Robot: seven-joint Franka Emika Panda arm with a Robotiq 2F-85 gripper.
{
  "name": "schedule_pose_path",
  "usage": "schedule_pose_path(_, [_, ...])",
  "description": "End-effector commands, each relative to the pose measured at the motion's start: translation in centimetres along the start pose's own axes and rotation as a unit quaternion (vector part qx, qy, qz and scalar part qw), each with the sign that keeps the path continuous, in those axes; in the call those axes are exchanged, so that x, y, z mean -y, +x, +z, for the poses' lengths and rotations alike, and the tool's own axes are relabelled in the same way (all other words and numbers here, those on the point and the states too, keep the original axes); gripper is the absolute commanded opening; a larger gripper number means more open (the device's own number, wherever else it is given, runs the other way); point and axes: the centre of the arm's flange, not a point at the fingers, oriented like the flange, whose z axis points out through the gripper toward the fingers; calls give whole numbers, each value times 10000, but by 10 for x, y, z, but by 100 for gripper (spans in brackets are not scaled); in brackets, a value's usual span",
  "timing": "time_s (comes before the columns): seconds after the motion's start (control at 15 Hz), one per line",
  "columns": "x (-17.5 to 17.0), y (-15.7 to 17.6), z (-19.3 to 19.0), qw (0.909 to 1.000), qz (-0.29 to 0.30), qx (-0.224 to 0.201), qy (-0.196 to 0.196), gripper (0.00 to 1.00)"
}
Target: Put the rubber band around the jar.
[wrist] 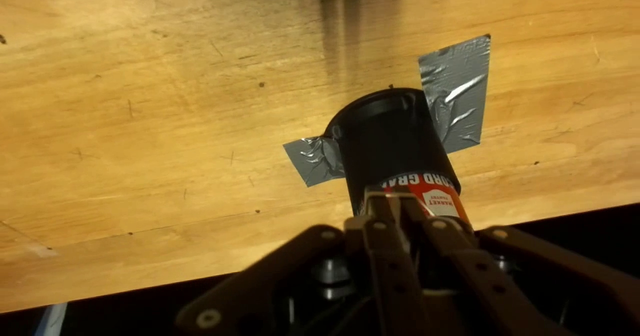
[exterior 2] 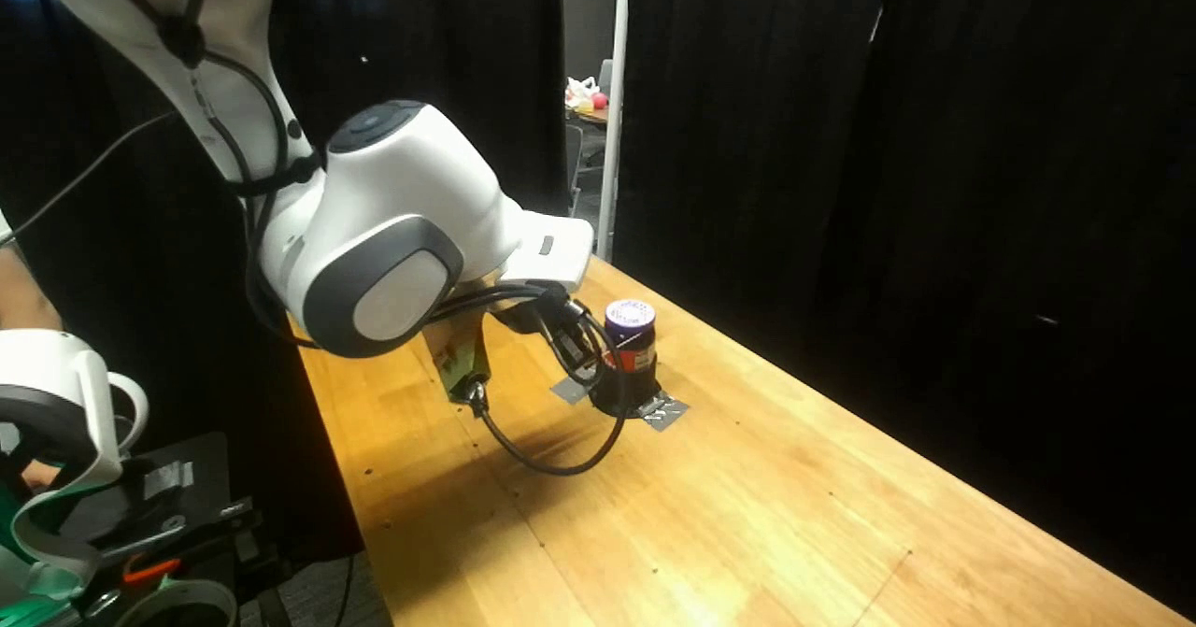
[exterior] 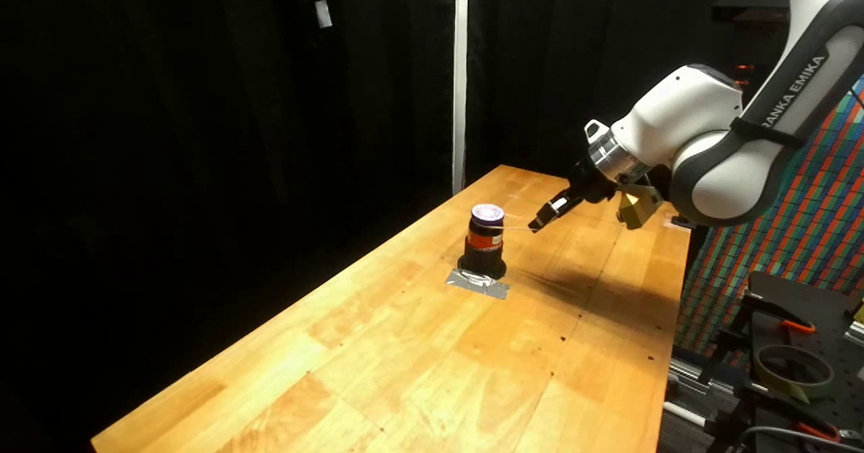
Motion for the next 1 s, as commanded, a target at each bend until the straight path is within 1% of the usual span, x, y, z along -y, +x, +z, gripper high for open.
schedule_pose_path(0.0, [-8,-22,-13,9982,214,-479,305,11])
schedule_pose_path(0.27, [-12,-32,-18,9908,494,-1094,623,10])
schedule_pose_path(0.53, [-19,-45,-17,9820,645,-1607,759,11])
schedule_pose_path(0.6, [-21,-48,-16,9812,653,-1641,773,11])
schedule_pose_path(0.67, [-22,-50,-16,9826,644,-1570,755,36])
schedule_pose_path(0.73, [-22,-49,-14,9893,683,-1092,691,37])
schedule_pose_path(0.8, [-20,-49,-11,9873,629,-1315,628,17])
schedule_pose_path(0.93, [-21,-54,-7,9899,634,-1111,609,33])
